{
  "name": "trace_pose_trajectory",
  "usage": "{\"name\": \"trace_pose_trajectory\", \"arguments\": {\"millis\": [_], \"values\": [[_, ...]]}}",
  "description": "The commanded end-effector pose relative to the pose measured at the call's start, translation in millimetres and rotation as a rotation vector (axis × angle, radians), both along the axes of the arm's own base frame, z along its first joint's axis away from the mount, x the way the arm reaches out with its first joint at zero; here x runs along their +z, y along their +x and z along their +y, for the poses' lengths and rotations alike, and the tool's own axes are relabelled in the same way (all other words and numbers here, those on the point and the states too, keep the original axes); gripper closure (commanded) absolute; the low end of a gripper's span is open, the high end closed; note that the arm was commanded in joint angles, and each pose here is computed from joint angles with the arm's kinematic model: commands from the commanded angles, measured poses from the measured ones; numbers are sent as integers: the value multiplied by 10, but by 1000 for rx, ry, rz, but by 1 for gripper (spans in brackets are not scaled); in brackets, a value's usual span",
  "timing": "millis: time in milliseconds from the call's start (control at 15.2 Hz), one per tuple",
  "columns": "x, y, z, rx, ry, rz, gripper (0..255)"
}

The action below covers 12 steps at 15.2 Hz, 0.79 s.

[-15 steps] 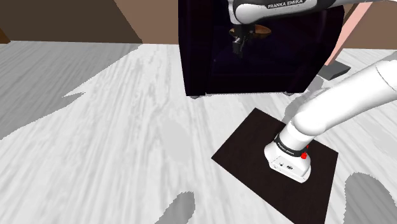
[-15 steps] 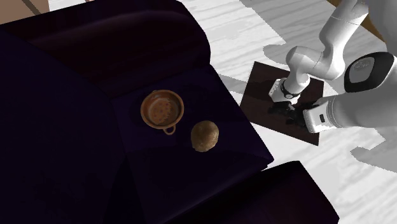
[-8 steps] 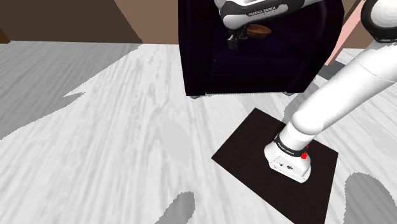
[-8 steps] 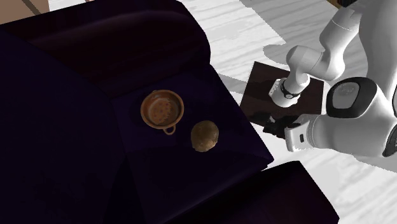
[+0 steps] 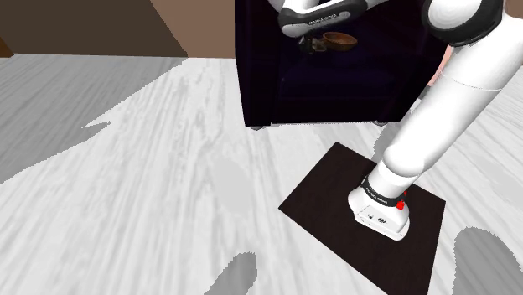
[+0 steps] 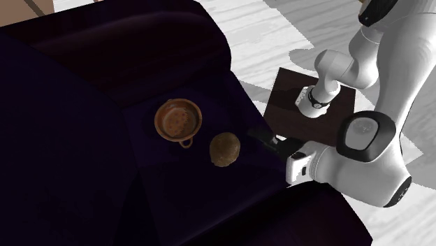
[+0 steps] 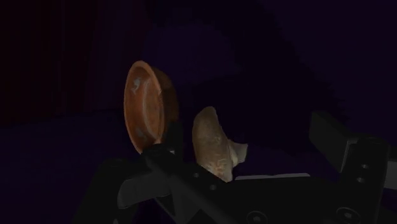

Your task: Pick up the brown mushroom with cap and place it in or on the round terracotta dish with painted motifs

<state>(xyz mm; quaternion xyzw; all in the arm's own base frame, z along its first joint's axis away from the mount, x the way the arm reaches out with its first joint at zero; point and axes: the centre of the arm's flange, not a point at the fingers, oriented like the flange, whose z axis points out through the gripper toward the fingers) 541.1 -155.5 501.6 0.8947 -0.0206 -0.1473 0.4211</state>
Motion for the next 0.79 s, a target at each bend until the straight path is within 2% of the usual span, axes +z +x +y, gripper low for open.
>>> {"name": "trace_pose_trajectory", "arguments": {"millis": [0, 66, 726], "values": [[-132, 297, -118, 54, -41, -25, 0], [-139, 389, -188, 54, -68, -19, 0], [-360, 302, -512, 54, -69, -19, 0]]}}
